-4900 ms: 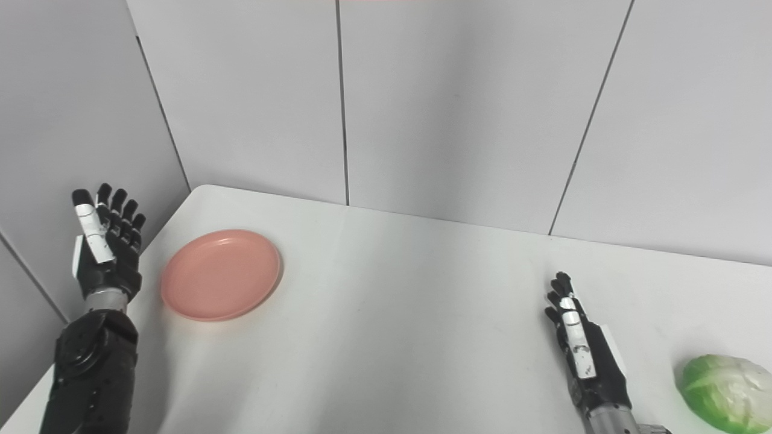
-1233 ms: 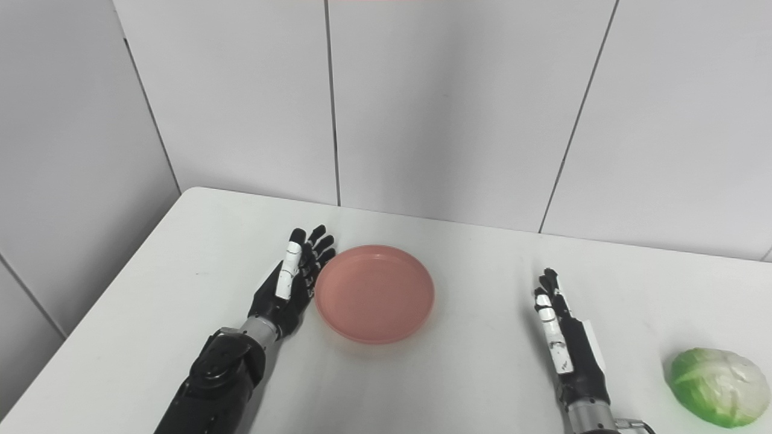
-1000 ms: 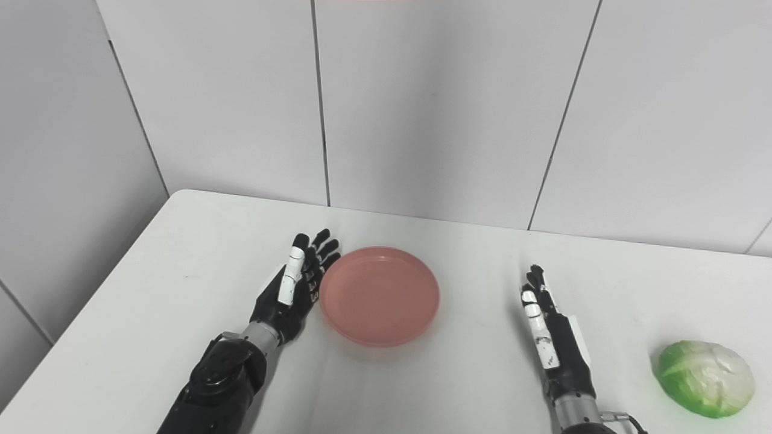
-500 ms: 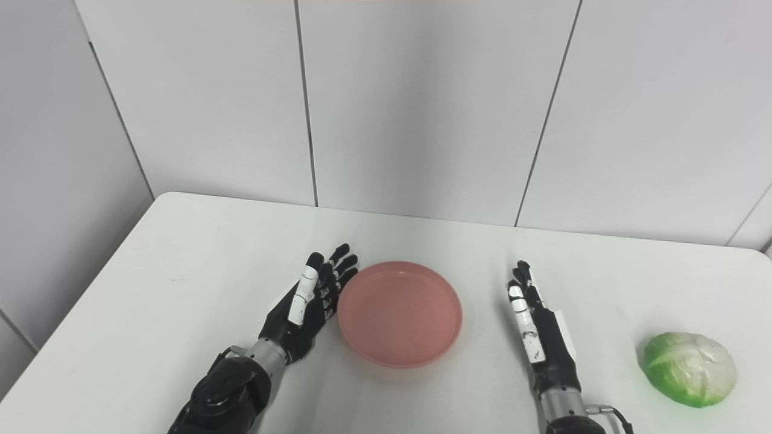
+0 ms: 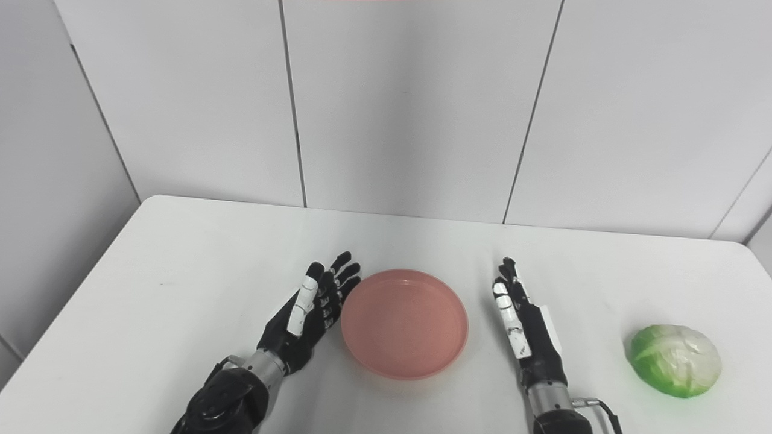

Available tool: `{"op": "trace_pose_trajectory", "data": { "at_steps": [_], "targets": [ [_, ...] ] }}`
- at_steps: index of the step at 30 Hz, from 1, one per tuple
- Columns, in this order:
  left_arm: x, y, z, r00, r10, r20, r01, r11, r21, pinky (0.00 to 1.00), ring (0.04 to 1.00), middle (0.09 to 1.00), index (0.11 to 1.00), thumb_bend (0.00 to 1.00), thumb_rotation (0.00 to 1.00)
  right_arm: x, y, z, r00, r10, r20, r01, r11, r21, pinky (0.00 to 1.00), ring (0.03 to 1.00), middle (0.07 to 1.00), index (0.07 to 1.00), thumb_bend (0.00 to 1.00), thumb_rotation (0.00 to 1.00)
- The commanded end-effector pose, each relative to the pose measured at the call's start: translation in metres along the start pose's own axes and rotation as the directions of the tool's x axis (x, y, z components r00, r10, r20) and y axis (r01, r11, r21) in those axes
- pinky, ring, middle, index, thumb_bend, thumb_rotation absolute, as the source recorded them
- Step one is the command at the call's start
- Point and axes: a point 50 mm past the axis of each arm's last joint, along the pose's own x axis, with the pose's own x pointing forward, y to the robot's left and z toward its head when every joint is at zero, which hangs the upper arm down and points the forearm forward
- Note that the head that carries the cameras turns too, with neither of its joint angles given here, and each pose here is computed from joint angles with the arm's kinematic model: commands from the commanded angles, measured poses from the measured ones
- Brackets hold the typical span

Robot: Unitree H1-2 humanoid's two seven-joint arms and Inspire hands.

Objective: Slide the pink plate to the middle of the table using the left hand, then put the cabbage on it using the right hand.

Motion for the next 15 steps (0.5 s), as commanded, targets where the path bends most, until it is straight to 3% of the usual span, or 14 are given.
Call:
{"op": "trace_pose_trajectory", "data": {
  "at_steps": [1,5,8,11,15],
  "targets": [
    [-0.004,-0.021,-0.024,0.991,-0.084,-0.106,0.081,0.996,-0.035,1.00,0.991,0.993,0.998,0.83,1.00,0.000,0.008,-0.002,1.000,0.028,-0.011,-0.028,0.999,0.019,0.92,0.943,0.973,0.981,0.45,1.00],
    [-0.005,-0.016,-0.025,0.993,-0.060,-0.103,0.059,0.998,-0.005,1.00,0.993,0.997,0.998,0.84,1.00,0.002,0.005,0.003,1.000,0.015,0.006,-0.016,1.000,0.023,0.95,0.959,0.985,0.996,0.49,1.00],
    [-0.004,-0.012,-0.026,0.996,-0.033,-0.080,0.034,0.999,0.017,1.00,0.999,1.000,1.000,0.84,1.00,0.003,0.002,0.013,0.999,-0.003,0.038,0.005,0.999,-0.048,0.96,0.962,0.987,0.994,0.60,1.00],
    [-0.003,-0.007,-0.030,0.999,0.003,-0.035,-0.002,0.999,0.034,1.00,0.999,1.000,1.000,0.84,1.00,0.003,-0.003,0.029,0.996,-0.021,0.089,0.034,0.989,-0.143,0.91,0.934,0.964,0.967,0.70,1.00],
    [-0.002,-0.004,-0.031,0.999,0.045,0.010,-0.046,0.998,0.044,1.00,1.000,1.000,1.000,0.85,1.00,0.002,-0.009,0.057,0.987,-0.040,0.155,0.075,0.971,-0.228,0.89,0.919,0.961,0.979,0.77,1.00]
  ]
}}
